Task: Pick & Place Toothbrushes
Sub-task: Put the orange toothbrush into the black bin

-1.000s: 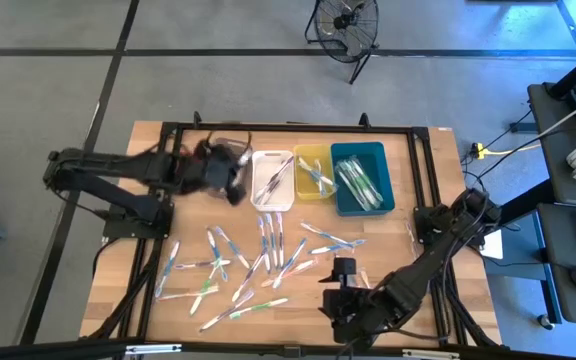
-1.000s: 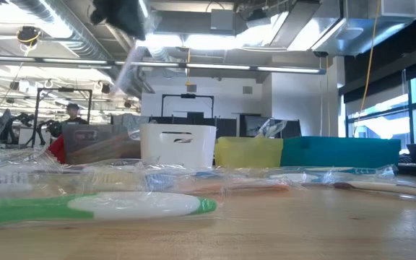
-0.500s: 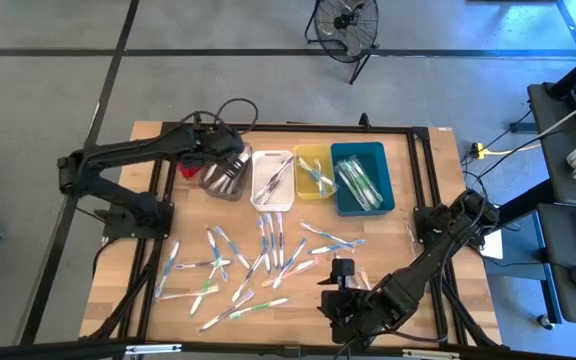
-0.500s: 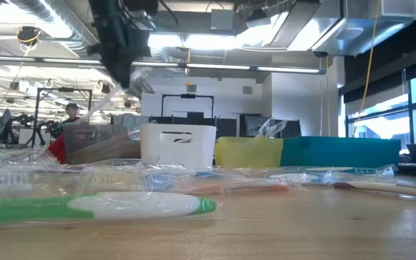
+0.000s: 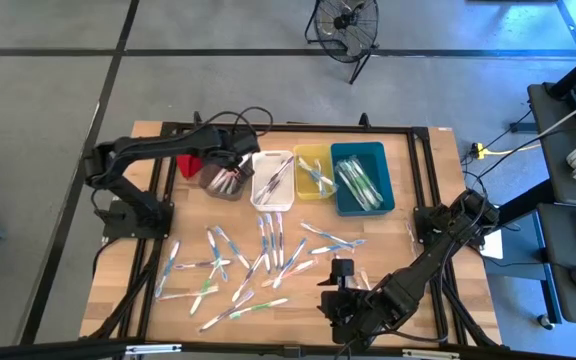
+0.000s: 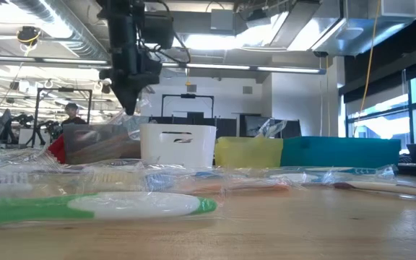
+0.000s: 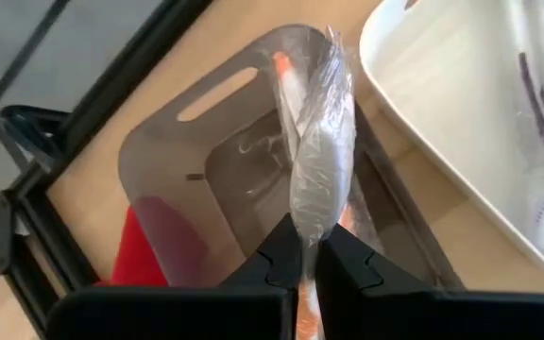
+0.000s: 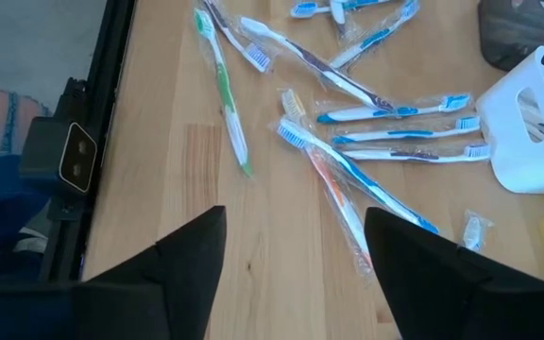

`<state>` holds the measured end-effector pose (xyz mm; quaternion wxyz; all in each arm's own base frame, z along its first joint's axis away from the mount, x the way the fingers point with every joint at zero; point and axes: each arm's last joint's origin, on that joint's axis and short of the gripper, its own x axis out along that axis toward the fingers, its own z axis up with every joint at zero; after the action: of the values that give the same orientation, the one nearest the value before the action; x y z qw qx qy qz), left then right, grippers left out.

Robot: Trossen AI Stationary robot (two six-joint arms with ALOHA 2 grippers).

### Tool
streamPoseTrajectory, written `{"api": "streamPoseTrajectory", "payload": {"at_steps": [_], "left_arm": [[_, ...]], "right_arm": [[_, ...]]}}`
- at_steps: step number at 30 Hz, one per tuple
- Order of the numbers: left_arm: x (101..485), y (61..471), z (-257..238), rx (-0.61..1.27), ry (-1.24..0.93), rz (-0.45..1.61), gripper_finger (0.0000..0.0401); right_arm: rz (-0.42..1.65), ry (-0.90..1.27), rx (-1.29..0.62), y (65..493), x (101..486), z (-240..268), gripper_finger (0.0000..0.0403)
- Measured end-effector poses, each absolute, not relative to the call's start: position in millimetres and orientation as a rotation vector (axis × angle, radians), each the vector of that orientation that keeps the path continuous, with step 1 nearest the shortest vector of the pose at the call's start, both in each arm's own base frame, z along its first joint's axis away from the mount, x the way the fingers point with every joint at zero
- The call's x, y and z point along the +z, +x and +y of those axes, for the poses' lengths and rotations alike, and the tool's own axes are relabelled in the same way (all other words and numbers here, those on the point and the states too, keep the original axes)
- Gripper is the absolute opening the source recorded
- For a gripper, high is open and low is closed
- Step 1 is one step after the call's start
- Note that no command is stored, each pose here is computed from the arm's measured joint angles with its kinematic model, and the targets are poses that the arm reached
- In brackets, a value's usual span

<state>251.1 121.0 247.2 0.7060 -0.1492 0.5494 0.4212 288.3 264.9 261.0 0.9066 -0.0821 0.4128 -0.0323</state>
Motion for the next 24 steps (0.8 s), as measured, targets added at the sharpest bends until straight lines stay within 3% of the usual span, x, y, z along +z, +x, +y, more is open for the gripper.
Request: {"api": "streamPoseTrajectory", "payload": {"at_steps": [5, 18, 24], "left_arm": [[245.6, 248.9, 126.8, 0.870, -0.430, 1.231, 0.0013], [244.2, 246.8, 129.3, 0.874, -0.449, 1.234, 0.0015], [221.7, 238.0, 129.7, 0.827, -0.482, 1.291, 0.0019]], "right_arm": [[0.852, -0.169, -0.067, 288.3, 261.0, 264.9, 0.0248], [0.846, -0.161, -0.066, 288.7, 261.5, 265.3, 0.0234], [0.844, -0.158, -0.065, 288.9, 261.6, 265.5, 0.0227]]}}
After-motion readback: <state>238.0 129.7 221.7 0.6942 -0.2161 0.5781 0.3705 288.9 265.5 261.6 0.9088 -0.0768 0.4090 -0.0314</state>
